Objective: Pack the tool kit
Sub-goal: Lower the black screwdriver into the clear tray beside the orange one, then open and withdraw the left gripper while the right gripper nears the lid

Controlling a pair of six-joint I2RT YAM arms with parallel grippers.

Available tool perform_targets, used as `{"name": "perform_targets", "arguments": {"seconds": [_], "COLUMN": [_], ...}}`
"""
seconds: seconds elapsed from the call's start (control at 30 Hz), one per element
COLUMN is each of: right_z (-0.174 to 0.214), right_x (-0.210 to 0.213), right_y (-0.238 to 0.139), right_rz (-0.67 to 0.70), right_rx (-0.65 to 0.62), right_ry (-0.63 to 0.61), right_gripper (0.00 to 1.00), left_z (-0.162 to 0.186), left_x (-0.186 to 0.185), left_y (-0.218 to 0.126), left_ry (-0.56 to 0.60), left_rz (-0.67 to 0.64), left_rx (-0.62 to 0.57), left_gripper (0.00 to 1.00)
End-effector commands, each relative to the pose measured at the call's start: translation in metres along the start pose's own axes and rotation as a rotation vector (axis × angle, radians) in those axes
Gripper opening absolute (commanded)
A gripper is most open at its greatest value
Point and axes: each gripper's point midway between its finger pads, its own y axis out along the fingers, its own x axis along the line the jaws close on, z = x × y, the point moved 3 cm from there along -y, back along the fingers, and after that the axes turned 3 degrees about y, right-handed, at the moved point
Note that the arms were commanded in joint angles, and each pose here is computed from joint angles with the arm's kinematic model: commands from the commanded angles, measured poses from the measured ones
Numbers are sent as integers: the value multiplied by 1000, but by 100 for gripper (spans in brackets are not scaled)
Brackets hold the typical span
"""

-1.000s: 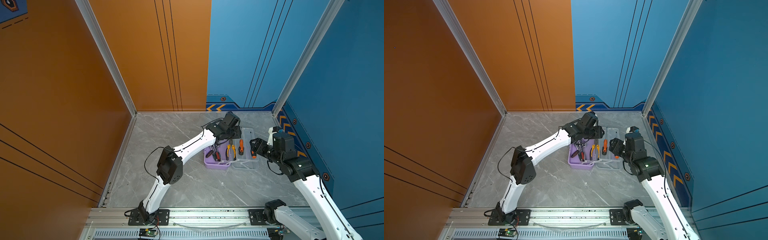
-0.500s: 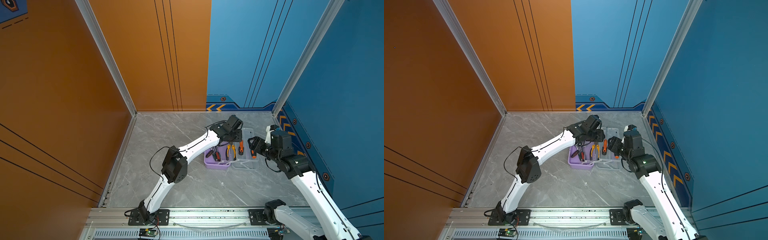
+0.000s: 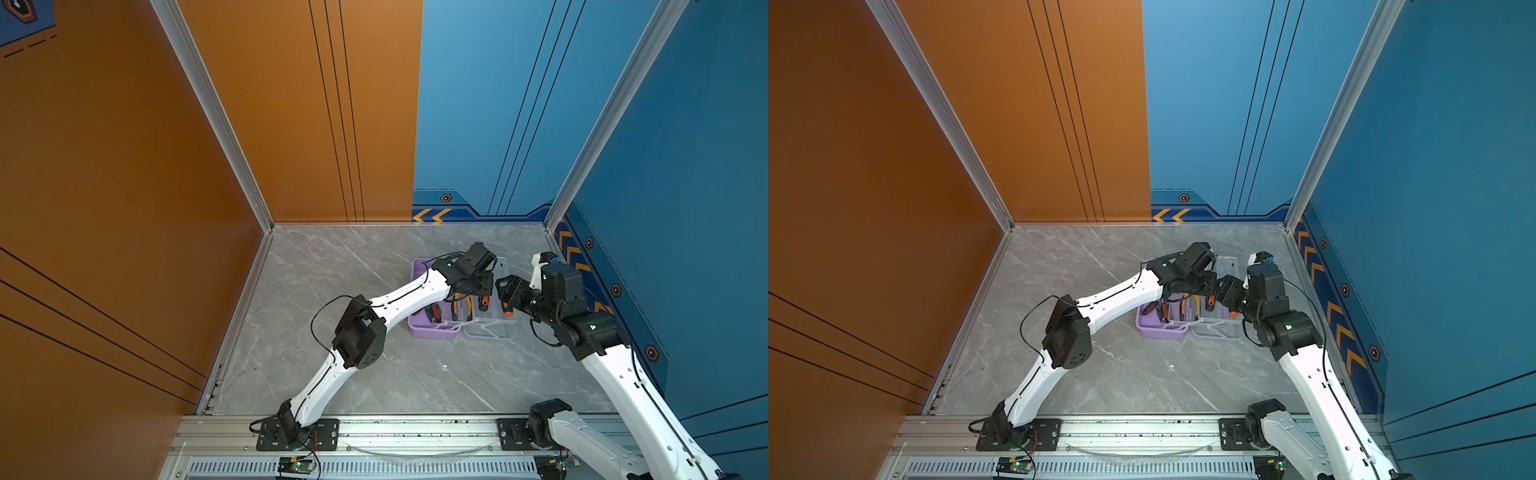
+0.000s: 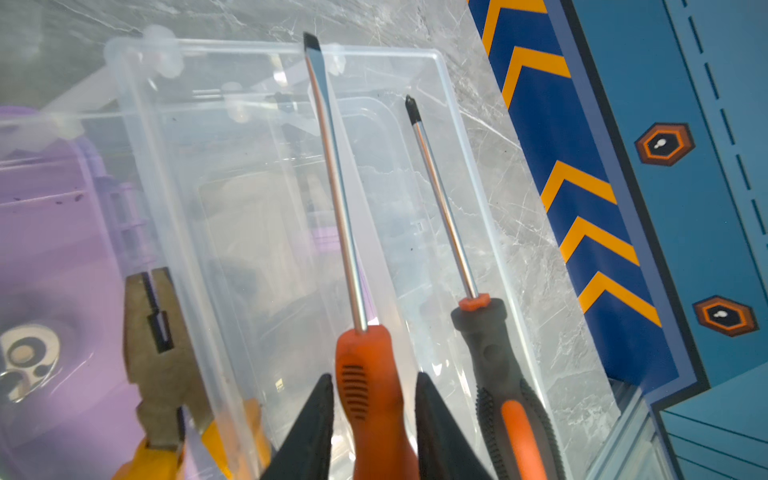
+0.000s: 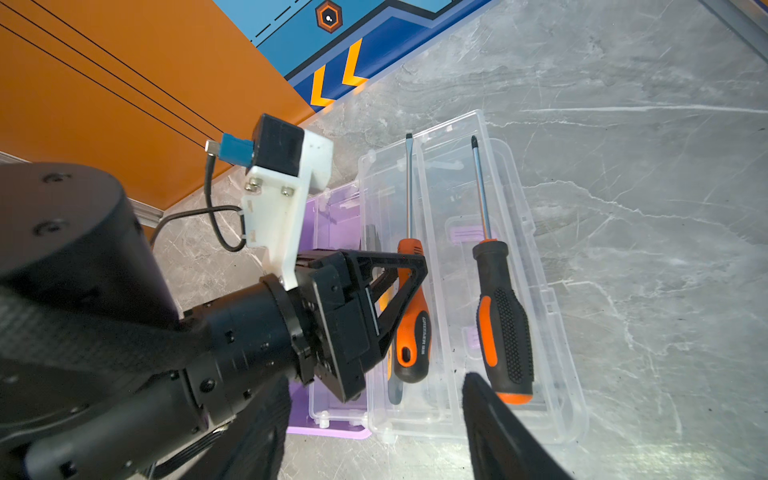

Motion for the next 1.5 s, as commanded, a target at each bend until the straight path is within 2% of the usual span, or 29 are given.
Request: {"name": "perform_targets", "arguments": {"seconds": [0.0,0.03,0.27,0.53,0.6,0.77,0.8,0.97,1.03,1.2,1.3,1.47], "right_z": [1,1,0,-1,-1,-1,-1,0,-1,-5,-9,-6], "right_x": [-1,-1,-2,-2,-2,-3,-2,-4,-4,-9,-18,-38], "right_y": [-1,-2,-2,-4,-4,-4,-4,-3,-4,-5,-7,-8], "right_rz": [-14,-15,-10,-14,-14,-12,-12,-9,-9,11,41,65], "right_rx": [-7,-6,-11,-18,-20,-20,-19,-18,-24,-43,-71,-49], "right_ry": [6,5,9,7,8,7,5,6,7,22,50,118], "right_gripper": [67,67,67,67,67,67,67,68,68,68,69,68], "left_z": [17,18,29,24,24,31,32,33,28,10,-5,-20], "left_x": [16,18,26,26,29,37,39,37,35,31,33,67], "left_y": [7,5,-2,-12,-15,-13,-11,-12,-16,-34,-57,-104], "left_ry": [-4,-12,-45,-65,-80,-88,-88,-85,-76,-53,-29,-10], "left_rz": [-57,-69,-101,-118,-127,-155,-158,-154,-152,-145,-151,-218], "left_rx": [56,55,71,41,38,51,56,56,40,-11,-60,-116], "left_gripper": [27,23,16,11,7,7,9,34,39,44,46,51]}}
